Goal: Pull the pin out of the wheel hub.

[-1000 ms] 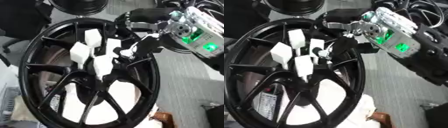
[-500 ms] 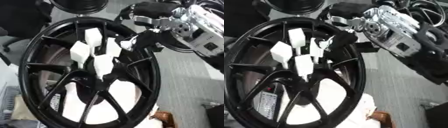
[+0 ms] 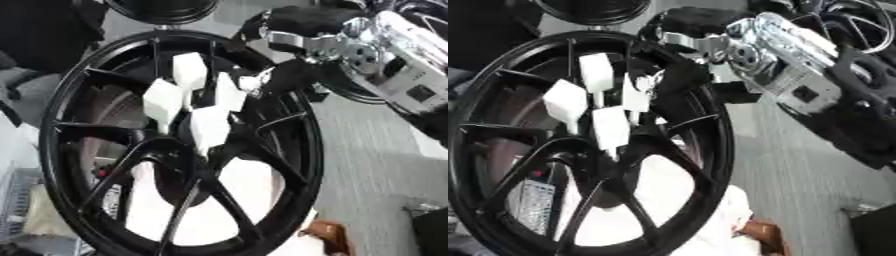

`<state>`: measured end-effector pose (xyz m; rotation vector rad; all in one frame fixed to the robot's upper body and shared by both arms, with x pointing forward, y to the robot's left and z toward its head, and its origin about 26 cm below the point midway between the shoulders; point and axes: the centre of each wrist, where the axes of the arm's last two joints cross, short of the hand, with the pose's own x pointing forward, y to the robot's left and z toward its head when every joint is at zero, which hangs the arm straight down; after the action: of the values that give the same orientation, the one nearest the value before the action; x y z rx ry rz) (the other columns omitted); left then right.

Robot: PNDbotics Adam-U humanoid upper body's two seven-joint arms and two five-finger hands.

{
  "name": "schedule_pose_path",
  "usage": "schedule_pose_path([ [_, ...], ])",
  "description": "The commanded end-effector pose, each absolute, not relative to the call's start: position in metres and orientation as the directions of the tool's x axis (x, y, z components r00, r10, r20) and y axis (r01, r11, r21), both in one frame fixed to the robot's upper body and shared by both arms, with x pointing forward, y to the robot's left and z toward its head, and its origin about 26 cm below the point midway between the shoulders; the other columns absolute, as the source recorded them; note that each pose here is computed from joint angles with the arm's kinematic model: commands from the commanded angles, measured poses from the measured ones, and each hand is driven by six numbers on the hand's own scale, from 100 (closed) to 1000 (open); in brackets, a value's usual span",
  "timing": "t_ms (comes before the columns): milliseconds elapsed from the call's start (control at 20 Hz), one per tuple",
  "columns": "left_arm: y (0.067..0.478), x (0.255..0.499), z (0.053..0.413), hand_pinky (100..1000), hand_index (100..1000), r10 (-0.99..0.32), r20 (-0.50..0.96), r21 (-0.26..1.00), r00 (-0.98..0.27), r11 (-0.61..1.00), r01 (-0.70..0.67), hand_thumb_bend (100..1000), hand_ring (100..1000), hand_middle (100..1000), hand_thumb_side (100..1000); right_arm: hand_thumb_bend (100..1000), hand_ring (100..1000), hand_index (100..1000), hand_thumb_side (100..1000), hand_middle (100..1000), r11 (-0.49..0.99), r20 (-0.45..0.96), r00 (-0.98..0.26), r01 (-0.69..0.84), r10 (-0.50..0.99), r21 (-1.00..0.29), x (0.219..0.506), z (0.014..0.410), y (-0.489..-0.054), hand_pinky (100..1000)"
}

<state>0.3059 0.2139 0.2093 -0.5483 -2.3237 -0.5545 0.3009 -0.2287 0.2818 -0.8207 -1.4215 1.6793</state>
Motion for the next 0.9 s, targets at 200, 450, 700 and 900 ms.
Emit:
schedule_pose_path([
  [200, 0.212, 0.304, 0.218, 727, 712, 0.231, 0.675, 0.257, -0.701, 0.817, 0.517, 100, 658, 581, 595, 189, 891, 873, 688, 780, -0.053, 0.042, -0.499, -0.175, 0.865, -0.983, 0.299, 0.287, -0.232, 889],
  [450, 0.211, 0.304, 0.219, 727, 712, 0.236, 0.672, 0.258, -0.702, 0.814, 0.521, 100, 657, 578, 594, 255, 893, 870, 577, 776, -0.061, 0.043, -0.497, -0.192, 0.867, -0.980, 0.299, 0.283, -0.232, 889],
  [700, 0.210, 0.304, 0.221, 726, 712, 0.239, 0.670, 0.260, -0.703, 0.812, 0.523, 100, 655, 575, 595, 250, 893, 869, 584, 774, -0.058, 0.051, -0.490, -0.205, 0.870, -0.977, 0.299, 0.279, -0.232, 889],
  [900, 0.209, 0.305, 0.222, 725, 711, 0.243, 0.666, 0.263, -0.706, 0.809, 0.526, 100, 653, 572, 595, 229, 892, 870, 611, 774, -0.047, 0.057, -0.478, -0.203, 0.877, -0.978, 0.299, 0.276, -0.232, 888],
])
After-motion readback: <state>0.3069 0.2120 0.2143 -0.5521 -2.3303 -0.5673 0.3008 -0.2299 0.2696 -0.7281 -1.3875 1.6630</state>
